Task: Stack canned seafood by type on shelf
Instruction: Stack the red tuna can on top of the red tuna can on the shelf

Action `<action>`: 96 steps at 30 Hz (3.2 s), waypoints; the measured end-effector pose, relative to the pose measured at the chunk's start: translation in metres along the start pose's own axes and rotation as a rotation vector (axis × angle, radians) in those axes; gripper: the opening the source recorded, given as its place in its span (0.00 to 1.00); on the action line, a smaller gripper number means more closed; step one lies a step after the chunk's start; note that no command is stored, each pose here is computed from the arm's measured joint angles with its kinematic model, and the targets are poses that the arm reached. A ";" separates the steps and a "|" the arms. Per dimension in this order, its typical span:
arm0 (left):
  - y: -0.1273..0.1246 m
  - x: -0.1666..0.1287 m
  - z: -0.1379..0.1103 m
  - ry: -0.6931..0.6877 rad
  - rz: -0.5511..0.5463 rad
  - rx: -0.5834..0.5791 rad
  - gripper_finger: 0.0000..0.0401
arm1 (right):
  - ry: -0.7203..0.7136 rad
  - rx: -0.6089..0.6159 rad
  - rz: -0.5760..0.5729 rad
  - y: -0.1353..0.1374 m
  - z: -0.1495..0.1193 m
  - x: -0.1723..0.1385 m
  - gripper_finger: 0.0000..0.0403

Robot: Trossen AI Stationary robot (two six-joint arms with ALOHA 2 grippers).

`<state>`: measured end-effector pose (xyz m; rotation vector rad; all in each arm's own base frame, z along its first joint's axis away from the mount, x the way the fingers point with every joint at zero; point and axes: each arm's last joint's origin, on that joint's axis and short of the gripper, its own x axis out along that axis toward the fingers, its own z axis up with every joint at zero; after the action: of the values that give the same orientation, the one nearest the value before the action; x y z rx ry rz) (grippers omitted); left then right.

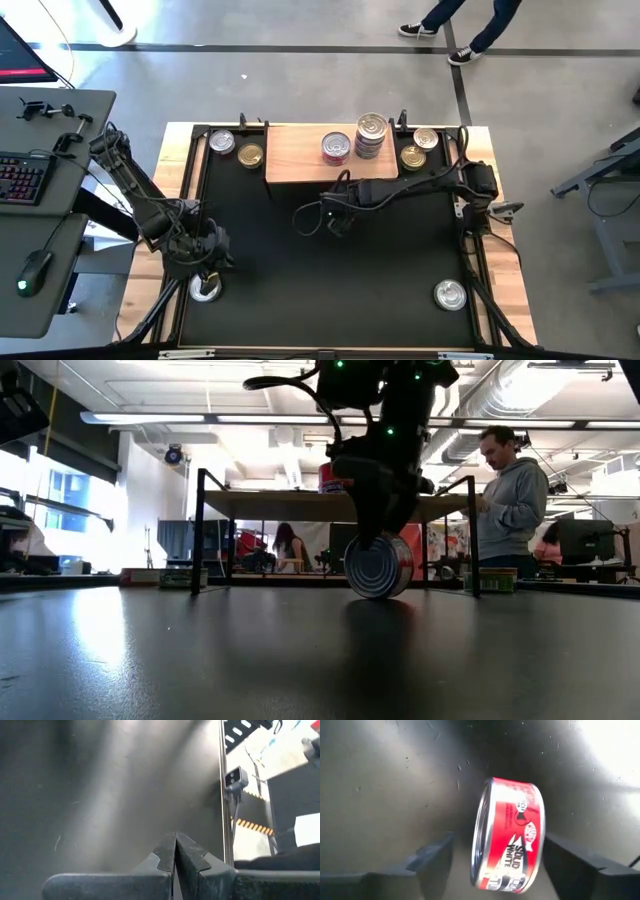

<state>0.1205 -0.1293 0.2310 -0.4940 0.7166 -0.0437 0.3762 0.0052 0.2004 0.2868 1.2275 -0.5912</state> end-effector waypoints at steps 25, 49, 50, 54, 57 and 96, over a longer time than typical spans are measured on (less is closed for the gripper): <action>0.005 0.005 0.016 -0.157 0.065 -0.109 0.00 | -0.430 -0.739 -0.489 0.018 0.048 -0.163 0.30; 0.005 0.005 0.015 -0.137 0.071 0.022 0.00 | -0.179 -0.763 -0.556 -0.045 0.097 -0.109 0.36; 0.005 0.005 0.015 -0.134 0.069 0.028 0.00 | -0.169 -0.770 -0.568 -0.046 0.098 -0.107 0.36; 0.005 0.005 0.015 -0.126 0.069 0.036 0.00 | -0.147 -0.770 -0.622 -0.046 0.099 -0.100 0.36; 0.005 0.005 0.014 -0.119 0.067 0.037 0.00 | -0.152 -0.745 -0.619 -0.046 0.100 -0.100 0.36; 0.005 0.005 0.014 -0.116 0.062 0.026 0.00 | -0.150 -0.739 -0.529 -0.041 0.095 -0.102 0.65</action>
<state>0.1331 -0.1198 0.2347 -0.4456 0.6169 0.0337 0.4065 -0.0496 0.3310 -0.7100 1.2931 -0.5504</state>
